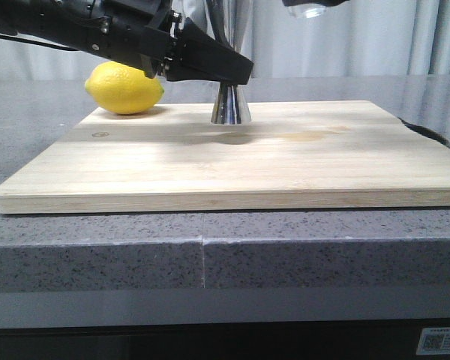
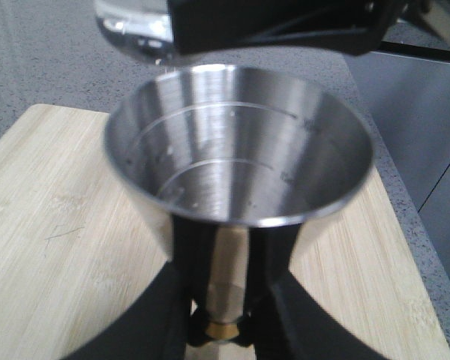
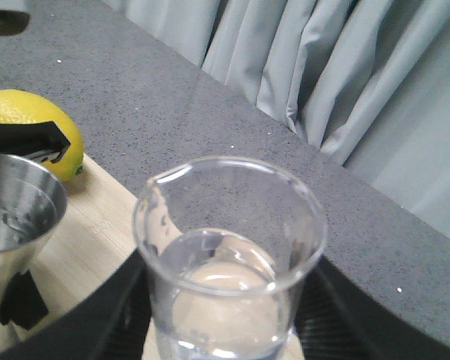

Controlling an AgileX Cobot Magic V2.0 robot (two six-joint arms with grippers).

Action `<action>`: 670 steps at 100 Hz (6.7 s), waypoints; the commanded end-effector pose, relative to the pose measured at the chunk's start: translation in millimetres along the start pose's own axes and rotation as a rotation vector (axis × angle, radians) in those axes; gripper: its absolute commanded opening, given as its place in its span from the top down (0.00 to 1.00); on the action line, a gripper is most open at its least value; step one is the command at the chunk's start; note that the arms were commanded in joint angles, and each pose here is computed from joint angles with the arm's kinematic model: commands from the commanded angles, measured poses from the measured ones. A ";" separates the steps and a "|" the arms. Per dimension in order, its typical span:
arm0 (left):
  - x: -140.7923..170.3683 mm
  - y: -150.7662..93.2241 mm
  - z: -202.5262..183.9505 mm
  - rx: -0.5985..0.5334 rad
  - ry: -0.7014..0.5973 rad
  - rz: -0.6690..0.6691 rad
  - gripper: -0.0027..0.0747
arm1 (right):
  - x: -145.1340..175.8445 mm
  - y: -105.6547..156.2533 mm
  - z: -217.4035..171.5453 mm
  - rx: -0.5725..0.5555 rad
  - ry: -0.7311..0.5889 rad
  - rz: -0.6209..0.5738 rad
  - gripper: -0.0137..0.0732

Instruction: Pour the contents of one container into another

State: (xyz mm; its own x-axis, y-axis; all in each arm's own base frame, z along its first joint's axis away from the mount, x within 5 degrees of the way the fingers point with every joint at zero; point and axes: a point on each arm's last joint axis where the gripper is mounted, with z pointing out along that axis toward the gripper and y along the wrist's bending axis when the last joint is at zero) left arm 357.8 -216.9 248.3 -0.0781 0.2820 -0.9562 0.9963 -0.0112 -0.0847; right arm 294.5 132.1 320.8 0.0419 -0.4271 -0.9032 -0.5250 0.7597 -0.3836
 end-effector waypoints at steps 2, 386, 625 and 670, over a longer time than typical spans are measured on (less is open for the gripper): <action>-35.3 -15.1 -5.9 0.065 -0.118 0.040 0.98 | -30.1 -8.3 -14.7 0.026 -0.127 -0.018 0.55; -36.4 -28.3 12.7 0.128 -0.079 0.040 0.98 | -33.7 18.7 -15.4 -0.052 -0.053 -0.241 0.56; -36.4 -28.3 12.7 0.128 -0.079 0.039 0.98 | -34.2 20.4 -20.2 -0.048 -0.015 -0.445 0.56; -36.4 -28.3 12.7 0.128 -0.079 0.039 0.98 | -34.1 20.6 -20.2 -0.050 -0.015 -0.485 0.56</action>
State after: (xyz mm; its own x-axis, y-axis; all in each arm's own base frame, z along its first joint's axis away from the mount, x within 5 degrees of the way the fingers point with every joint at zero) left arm 344.6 -234.7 245.6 -0.0754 0.3173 -0.9453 0.9922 -0.0705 -0.1029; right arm 271.6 152.8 321.2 0.2244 -0.7522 -0.6195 -0.5298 0.4394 -0.7254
